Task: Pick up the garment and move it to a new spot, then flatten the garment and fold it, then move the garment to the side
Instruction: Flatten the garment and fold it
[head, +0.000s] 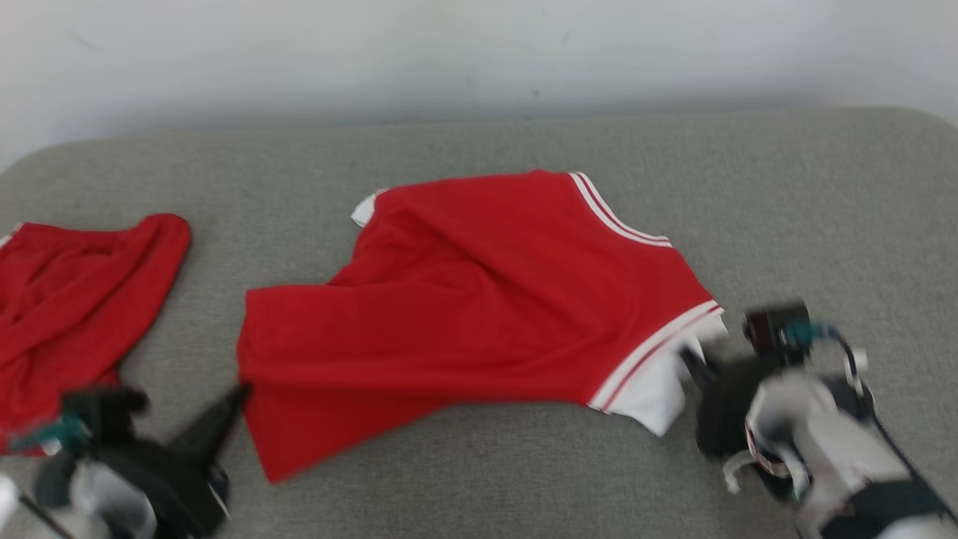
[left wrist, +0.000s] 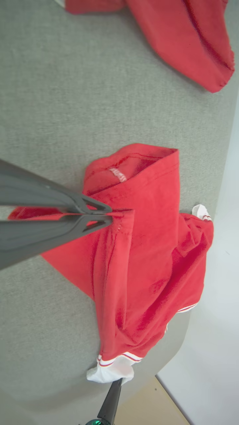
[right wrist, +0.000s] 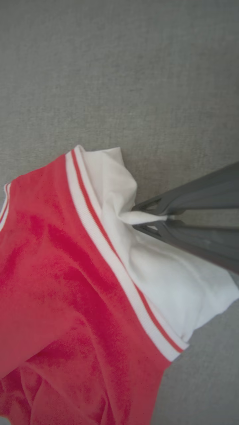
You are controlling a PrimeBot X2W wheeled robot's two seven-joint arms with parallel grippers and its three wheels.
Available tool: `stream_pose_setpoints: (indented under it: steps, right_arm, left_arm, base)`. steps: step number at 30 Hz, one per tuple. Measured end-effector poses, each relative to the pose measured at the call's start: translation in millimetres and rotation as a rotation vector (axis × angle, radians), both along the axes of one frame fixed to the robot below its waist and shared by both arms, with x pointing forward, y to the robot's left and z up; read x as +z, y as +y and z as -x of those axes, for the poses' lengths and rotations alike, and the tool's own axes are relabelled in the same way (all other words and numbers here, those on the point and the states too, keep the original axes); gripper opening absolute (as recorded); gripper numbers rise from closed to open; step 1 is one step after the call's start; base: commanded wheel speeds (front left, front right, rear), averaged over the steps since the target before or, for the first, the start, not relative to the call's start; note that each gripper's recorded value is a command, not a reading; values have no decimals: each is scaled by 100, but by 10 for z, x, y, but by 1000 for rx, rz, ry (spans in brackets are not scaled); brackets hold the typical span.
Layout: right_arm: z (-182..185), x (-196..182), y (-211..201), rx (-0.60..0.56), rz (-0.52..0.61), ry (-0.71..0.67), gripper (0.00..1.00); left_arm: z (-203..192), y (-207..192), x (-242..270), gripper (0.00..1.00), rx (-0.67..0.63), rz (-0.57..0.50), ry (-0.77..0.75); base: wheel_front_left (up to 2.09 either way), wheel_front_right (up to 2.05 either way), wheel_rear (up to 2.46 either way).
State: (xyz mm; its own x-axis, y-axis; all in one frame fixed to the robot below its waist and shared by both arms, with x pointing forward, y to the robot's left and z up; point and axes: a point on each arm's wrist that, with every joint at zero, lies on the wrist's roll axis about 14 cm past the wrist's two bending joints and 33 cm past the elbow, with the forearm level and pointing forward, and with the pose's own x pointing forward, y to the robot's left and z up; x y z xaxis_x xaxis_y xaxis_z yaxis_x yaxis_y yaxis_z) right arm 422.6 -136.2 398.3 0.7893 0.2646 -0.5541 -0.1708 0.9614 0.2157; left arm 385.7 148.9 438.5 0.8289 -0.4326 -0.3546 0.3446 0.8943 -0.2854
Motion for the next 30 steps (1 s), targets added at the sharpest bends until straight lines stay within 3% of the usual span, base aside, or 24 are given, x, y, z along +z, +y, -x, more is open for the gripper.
stream_pose_setpoints:
  steps: [3, 6, 10, 12, 15, 18, 22, 26, 27, 30]
  right_arm:
    - [-415, 336, 132, -8, -61, -60, 0]
    - [-967, 926, 168, 0, -48, -185, 0]
    - [-1727, 2520, -49, -114, -49, -575, 0]
    - [-1853, 3296, -192, -194, -123, -787, 0]
    - [-1845, 4038, -79, -149, -142, -1038, 0]
    - [-1936, 3818, 223, -43, -123, -1060, 0]
    - [-1945, 2596, 498, 64, -122, -839, 0]
    - [-1604, 1540, 284, 26, -93, -629, 0]
    - [-1604, 1540, 284, 26, -93, -629, 0]
    - [-1239, 1000, 66, -19, -72, -512, 0]
  left_arm:
    - [-510, 146, 237, 0, 19, -16, -34]
    - [-1150, 276, 723, 0, -9, -155, -143]
    - [-1929, 237, 2035, 0, 44, -94, -438]
    - [-2077, 109, 2678, 0, 42, -14, -605]
    - [-2094, -182, 3371, 0, -21, 77, -811]
    - [-2203, -102, 3241, 0, -5, 92, -826]
    - [-2239, 108, 2098, 0, 42, 63, -601]
    - [-1831, 177, 960, 0, 53, 41, -334]
    - [-1831, 177, 960, 0, 53, 41, -334]
    - [-1392, 276, 292, 0, 58, -16, -174]
  base:
    - [0, 0, 0]
    - [0, 0, 0]
    - [0, 0, 0]
    - [0, 0, 0]
    - [0, 0, 0]
    - [0, 0, 0]
    - [0, 0, 0]
    - [0, 0, 0]
    - [0, 0, 0]
    - [0, 0, 0]
